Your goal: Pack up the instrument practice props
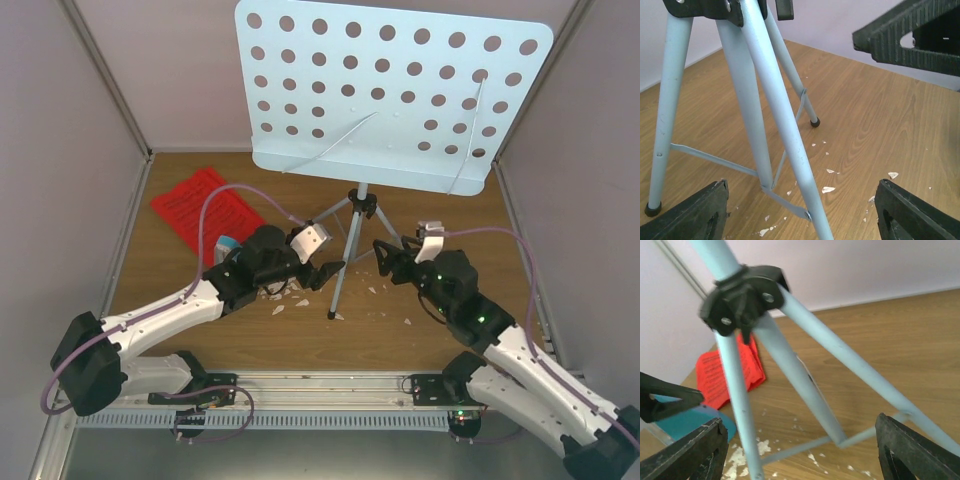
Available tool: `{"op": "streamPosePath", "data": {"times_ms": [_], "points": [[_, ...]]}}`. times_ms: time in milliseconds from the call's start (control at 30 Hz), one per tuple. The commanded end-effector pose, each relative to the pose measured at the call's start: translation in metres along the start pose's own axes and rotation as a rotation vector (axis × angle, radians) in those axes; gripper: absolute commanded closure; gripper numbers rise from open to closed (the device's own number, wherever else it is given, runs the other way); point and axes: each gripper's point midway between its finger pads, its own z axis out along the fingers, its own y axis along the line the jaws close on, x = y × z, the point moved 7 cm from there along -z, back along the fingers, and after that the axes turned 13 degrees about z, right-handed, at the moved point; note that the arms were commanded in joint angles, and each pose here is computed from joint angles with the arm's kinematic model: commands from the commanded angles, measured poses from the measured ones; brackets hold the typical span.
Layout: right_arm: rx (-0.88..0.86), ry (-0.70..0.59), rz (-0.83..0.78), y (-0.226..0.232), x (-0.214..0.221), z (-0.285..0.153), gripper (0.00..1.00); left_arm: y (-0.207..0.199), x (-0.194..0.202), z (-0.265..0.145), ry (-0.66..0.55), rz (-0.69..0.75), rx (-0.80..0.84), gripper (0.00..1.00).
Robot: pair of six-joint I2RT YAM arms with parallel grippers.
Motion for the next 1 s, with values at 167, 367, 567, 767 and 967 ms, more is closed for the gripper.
{"op": "streamPosePath", "data": {"times_ms": [167, 367, 567, 767, 967], "points": [[0.037, 0.010, -0.007, -0.023, -0.028, -0.006, 0.18, -0.002, -0.018, -0.008, -0.082, -0.090, 0.017, 0.14], [-0.111, 0.014, 0.068, -0.045, -0.066, -0.002, 0.17, -0.007, -0.020, -0.028, -0.176, -0.302, 0.040, 0.12], [-0.390, -0.007, 0.114, -0.056, -0.100, 0.002, 0.15, -0.008, -0.019, -0.037, -0.196, -0.471, 0.106, 0.11], [-0.588, -0.018, -0.005, -0.034, -0.124, 0.016, 0.14, -0.003, -0.021, -0.035, -0.229, -0.523, 0.154, 0.13], [-0.822, 0.099, -0.156, 0.016, -0.121, 0.045, 0.30, -0.005, -0.022, -0.013, -0.222, -0.424, 0.229, 0.24]]}}
